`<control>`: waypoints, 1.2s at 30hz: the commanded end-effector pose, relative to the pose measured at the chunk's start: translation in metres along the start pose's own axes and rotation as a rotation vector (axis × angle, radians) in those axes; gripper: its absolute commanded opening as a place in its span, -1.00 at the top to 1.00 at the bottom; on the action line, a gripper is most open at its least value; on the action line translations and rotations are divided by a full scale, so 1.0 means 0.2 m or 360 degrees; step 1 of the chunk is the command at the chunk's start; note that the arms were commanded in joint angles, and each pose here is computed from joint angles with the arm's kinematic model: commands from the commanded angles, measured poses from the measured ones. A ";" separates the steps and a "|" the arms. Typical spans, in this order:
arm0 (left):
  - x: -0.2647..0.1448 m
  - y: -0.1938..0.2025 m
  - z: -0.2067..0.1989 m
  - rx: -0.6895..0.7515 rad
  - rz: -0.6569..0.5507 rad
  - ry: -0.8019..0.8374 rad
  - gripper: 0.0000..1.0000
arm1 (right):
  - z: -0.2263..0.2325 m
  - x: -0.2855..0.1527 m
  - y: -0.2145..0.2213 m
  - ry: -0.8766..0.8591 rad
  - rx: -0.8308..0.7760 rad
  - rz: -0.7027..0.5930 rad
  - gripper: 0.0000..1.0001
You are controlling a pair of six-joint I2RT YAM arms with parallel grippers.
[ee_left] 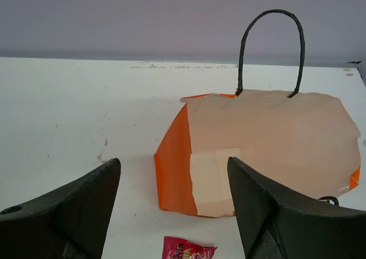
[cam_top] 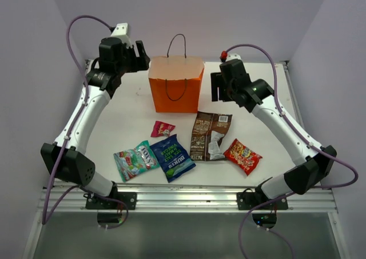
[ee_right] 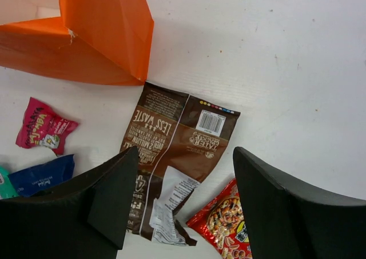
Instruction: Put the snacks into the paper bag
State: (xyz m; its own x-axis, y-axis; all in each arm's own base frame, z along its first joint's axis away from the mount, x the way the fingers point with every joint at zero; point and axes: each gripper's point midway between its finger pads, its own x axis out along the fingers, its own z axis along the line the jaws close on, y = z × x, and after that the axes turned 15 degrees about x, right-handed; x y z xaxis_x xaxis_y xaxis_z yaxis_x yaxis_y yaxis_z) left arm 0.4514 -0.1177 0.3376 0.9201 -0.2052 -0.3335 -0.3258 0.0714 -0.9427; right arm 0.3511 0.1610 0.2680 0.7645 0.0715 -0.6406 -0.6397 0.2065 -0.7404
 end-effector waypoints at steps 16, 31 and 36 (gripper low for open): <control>0.24 0.16 -0.11 -0.0026 0.0118 0.0192 0.01 | -0.15 0.18 0.38 0.0096 0.0053 0.0148 -0.40; 0.32 0.26 -0.14 0.0002 0.0194 0.0257 1.00 | -0.27 0.47 0.94 -0.0064 0.0299 0.0694 -0.40; 0.32 0.26 -0.14 0.0017 0.0200 0.0275 1.00 | -0.13 0.51 1.00 -0.0294 0.0323 0.0812 -0.38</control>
State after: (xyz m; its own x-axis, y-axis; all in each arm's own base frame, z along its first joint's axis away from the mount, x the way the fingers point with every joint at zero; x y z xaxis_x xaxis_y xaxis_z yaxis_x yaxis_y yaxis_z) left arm 0.4803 -0.1517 0.2547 0.8114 -0.3319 -0.4812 -0.4759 0.1028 -0.8735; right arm 0.2925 0.1516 0.0419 0.3785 0.2169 -0.8998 -0.9021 0.3041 -0.3062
